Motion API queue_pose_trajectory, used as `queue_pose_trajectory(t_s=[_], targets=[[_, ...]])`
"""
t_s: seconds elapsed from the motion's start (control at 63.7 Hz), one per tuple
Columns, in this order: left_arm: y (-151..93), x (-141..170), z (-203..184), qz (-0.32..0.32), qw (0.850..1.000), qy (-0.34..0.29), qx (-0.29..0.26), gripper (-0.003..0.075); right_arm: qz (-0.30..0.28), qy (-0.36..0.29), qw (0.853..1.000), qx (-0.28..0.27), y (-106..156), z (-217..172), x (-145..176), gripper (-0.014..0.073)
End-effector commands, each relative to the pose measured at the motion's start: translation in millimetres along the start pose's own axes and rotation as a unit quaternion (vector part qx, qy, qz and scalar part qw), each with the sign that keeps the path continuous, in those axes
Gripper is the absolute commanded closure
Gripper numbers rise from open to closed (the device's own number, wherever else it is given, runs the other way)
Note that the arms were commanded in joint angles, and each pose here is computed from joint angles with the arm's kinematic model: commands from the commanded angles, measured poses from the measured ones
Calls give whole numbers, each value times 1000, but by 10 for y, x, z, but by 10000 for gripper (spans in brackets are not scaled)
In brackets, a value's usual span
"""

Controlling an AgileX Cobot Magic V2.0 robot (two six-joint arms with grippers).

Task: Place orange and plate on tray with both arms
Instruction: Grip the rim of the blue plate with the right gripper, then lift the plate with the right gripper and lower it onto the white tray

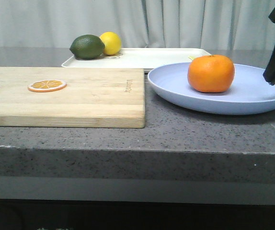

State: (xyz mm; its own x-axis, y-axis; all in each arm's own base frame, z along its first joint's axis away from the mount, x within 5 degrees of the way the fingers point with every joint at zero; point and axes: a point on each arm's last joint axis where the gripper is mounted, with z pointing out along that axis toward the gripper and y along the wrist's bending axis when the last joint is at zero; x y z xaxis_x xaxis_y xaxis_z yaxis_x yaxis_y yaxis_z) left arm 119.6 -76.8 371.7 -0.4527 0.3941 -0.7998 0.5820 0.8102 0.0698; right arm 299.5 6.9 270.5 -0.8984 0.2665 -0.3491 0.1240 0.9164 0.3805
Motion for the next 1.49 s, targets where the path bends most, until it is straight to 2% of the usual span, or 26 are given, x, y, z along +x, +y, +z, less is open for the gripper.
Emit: queue_pose_trajectory(t_s=[0.0,0.157,0.314,0.817,1.257,1.477], targets=[[9,-119,-73,-9,999,-51,-3,99,0,-48,999,-23,66,-126,-120,64],[10,-126,-73,-9,998,-55,-3,99,12,-46,998,-36,69,-56,-145,102],[11,-133,-74,-9,998,-59,-3,99,19,-42,998,-41,69,-25,-150,273],[11,-133,-74,-9,998,-59,-3,99,24,-39,998,-42,70,-25,-145,658],[11,-133,-74,-9,998,-59,-3,99,5,-13,998,-59,185,-193,-205,660],[11,-133,-74,-9,998,-59,-3,99,3,-29,996,-84,292,-332,-306,660]])
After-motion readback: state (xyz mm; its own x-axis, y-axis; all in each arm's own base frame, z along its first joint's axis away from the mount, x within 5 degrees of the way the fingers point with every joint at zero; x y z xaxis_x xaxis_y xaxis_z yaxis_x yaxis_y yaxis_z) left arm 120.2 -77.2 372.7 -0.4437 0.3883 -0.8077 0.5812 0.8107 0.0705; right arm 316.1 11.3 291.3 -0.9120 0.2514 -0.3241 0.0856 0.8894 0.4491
